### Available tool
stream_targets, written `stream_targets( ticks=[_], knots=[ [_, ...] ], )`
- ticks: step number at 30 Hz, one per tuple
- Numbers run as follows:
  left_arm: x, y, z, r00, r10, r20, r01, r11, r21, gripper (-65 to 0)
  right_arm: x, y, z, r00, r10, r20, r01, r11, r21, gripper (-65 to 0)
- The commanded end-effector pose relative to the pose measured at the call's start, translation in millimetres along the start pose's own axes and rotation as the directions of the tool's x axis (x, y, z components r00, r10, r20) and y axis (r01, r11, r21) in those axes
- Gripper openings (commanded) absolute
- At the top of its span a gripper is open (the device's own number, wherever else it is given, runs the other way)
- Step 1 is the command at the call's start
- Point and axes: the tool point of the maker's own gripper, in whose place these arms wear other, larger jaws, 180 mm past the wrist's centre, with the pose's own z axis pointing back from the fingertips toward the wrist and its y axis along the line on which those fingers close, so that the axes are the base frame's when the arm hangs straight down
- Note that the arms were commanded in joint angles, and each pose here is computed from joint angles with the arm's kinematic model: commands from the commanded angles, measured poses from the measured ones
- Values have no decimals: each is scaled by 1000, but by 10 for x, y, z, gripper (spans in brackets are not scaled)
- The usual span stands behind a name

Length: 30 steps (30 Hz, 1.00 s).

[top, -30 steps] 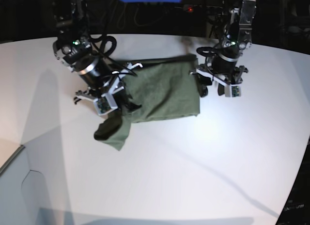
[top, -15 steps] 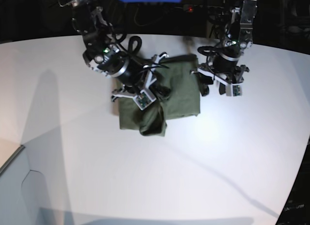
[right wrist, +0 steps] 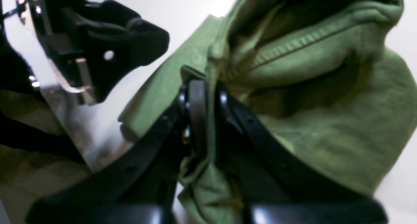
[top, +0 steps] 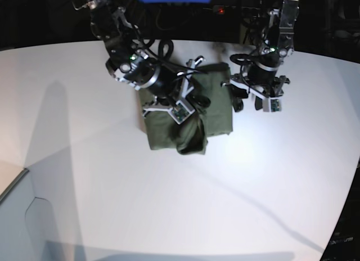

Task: Layout the t-shirt on the table in an organized manner, then fold the t-shirt properly
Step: 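Lift the strip end with the right gripper and fold it over the middle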

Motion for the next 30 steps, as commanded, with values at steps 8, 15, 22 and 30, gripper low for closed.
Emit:
stream_targets(
  ticks=[8,15,22,30],
  knots=[
    [134,8,-4,999,-4,45,4,1000,-3,-304,98,-50,-95,999,-14,33,14,1000,5,-547],
    [152,22,-5,999,-5,49,5,1000,-1,-304,213,288,-186,999,16,52,-20,996,84,-544],
    [145,25,18,999,-4,49,4,1000,1,-304,302,303,-227,998,17,68,-23,996,89,-539],
    [257,419,243,996,-18,82,11,996,87,-304,592,238,8,986,56,156,-65,997,51,-538]
  ],
)
